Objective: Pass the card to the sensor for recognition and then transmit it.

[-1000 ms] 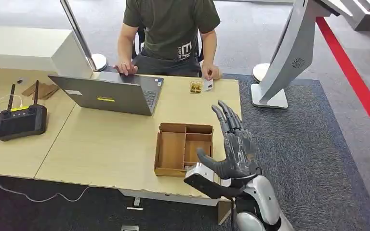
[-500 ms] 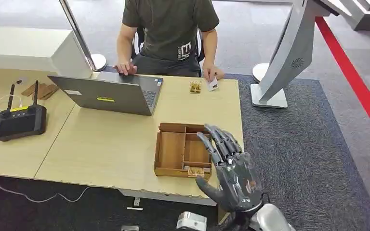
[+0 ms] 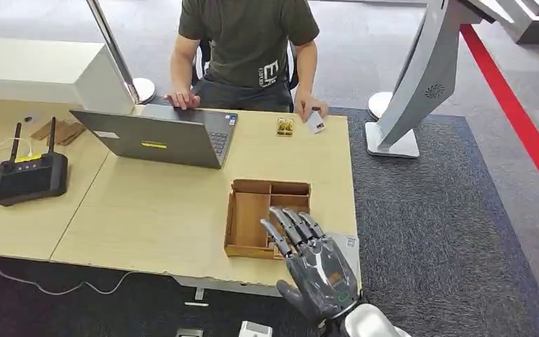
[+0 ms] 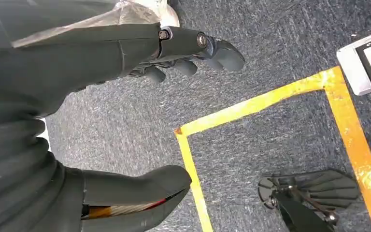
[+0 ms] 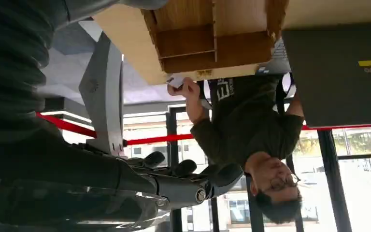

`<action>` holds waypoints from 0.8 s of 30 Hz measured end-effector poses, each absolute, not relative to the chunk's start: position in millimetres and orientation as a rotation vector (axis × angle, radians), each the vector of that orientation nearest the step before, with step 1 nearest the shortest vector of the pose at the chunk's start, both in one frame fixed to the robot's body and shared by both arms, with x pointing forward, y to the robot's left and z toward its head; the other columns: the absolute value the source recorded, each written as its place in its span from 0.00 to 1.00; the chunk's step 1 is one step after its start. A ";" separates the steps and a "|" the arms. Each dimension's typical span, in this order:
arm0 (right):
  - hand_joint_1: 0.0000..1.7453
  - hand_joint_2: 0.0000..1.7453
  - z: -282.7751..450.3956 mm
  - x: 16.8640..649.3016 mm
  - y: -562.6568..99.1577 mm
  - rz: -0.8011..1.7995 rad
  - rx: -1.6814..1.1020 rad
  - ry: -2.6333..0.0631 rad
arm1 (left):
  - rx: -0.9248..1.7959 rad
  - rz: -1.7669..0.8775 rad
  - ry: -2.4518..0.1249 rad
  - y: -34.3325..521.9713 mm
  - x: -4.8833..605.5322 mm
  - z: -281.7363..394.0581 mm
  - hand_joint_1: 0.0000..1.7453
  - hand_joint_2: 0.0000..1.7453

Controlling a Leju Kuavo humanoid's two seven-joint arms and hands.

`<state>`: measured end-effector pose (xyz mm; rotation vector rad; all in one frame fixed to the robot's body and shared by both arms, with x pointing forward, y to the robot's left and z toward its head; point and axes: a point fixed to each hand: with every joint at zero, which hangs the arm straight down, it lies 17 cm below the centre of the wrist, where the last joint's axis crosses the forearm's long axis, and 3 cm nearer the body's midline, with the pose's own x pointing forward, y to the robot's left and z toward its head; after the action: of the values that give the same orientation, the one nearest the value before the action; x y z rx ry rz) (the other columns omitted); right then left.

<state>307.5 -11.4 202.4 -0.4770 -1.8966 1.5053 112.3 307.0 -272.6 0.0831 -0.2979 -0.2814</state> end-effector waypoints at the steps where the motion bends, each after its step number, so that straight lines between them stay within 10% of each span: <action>1: 0.00 1.00 198.9 308.6 -12.0 1.511 -0.480 -1.878 | 0.083 -0.283 -0.297 307.0 112.2 -272.6 0.00 1.00; 24: 0.00 1.00 120.2 340.7 -15.0 1.514 -0.506 -1.657 | 0.084 -0.276 -0.282 306.9 110.4 -273.3 0.00 1.00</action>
<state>340.7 -15.0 120.2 -0.5064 -1.6567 1.5143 110.4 306.9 -273.3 0.0844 -0.2824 -0.2759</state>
